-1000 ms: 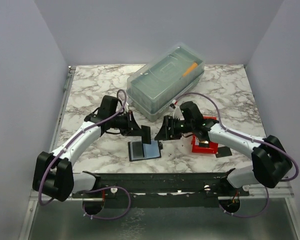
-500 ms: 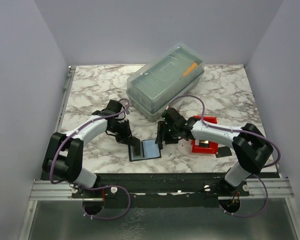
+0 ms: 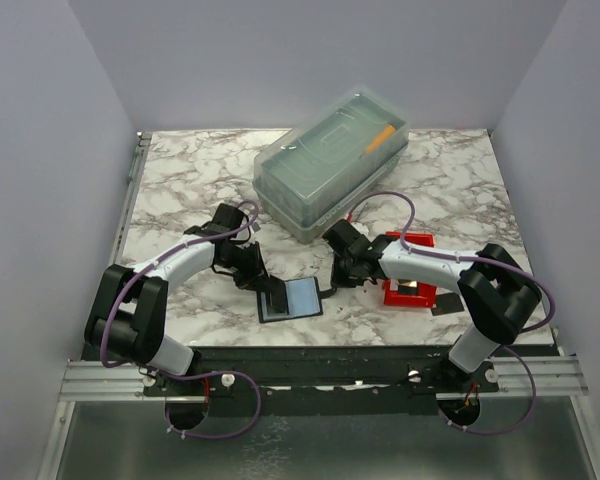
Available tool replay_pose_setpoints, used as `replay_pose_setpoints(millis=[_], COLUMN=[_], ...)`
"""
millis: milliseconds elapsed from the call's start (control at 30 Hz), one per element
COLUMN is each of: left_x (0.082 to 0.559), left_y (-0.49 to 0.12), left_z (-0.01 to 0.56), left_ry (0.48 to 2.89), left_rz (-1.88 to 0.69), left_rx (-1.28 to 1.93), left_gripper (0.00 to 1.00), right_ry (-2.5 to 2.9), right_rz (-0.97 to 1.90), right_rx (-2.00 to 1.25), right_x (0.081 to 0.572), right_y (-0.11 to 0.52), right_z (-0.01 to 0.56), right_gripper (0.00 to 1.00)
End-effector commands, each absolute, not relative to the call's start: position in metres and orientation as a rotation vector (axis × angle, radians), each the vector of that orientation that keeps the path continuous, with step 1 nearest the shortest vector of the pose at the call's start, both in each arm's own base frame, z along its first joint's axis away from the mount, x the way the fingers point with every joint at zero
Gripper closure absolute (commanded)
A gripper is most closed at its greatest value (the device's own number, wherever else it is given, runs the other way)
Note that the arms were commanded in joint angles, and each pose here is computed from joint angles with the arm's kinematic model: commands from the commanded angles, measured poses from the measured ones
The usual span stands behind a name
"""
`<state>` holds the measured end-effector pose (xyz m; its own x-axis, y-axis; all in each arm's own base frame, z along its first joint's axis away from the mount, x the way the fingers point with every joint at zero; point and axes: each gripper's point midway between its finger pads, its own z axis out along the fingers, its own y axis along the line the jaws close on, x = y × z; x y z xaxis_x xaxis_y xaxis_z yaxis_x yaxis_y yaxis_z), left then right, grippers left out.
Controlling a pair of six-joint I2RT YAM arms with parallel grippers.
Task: Put the credit cards into the card holder
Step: Insert the credit card into the card slot.
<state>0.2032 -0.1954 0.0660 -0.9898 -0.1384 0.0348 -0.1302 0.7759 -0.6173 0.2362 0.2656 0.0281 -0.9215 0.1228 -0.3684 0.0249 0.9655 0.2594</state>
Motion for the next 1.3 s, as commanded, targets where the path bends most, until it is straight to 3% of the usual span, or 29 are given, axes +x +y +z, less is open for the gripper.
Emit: replay_pose_setpoints(millis=[0,1267], left_x=[0.202,0.193], left_y=[-0.206,-0.223], left_z=[0.074,0.067], left_ry=[2.908,2.901], left_rz=[-1.129,-1.259], left_rx=[-0.206,-0.061], left_gripper=[1.00,1.00], right_ry=[2.732,2.735], right_rz=[0.235,0.234], right_rx=[0.166,0.130], right_x=[0.232,0.232], right_y=[0.247,0.247], right_z=[0.018,0.014], right_gripper=[1.00,1.00])
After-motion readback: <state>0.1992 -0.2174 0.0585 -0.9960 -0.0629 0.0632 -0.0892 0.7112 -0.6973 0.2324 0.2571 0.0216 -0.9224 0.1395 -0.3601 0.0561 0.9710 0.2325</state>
